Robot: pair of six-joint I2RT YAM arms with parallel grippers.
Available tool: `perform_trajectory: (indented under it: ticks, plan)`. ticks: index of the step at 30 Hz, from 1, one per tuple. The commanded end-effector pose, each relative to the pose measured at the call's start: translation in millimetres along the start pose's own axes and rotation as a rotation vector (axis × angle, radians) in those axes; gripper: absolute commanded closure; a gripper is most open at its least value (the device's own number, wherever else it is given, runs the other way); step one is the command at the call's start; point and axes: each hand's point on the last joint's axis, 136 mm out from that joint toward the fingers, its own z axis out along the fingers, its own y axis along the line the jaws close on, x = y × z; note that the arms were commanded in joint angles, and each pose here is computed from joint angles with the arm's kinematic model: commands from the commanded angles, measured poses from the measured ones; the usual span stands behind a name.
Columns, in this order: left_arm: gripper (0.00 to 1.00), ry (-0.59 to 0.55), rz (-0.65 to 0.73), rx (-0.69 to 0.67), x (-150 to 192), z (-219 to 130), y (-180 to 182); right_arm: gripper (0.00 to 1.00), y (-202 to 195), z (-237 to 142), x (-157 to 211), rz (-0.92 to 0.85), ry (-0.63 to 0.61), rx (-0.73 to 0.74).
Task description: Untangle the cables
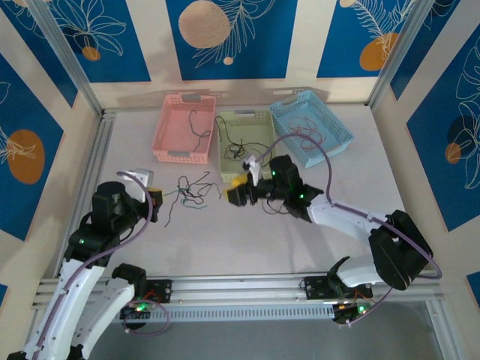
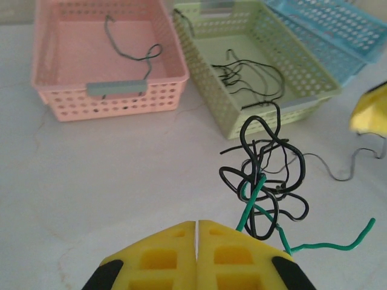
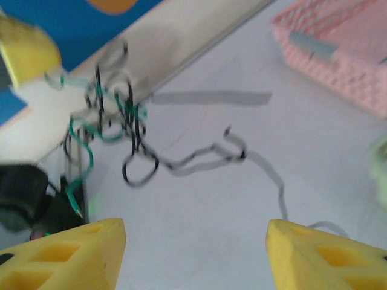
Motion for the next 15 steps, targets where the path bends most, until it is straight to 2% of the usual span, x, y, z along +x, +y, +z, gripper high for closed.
perform_trajectory:
  ticks: [1,6,12,15]
  plan:
    - [1.00,-0.058,0.038,0.147,-11,-3,-25,0.36,18,-14,-16,-0.168,-0.133,-0.031]
    - [1.00,-0.068,0.048,0.239,-12,-5,-41,0.36,25,-19,-11,-0.353,-0.097,0.011]
    - [1.00,-0.061,0.053,0.258,-11,-4,-43,0.35,32,-32,-41,-0.523,-0.165,-0.003]
    - [1.00,-0.060,0.053,0.263,-11,-4,-45,0.37,22,-21,-40,-0.618,-0.047,0.036]
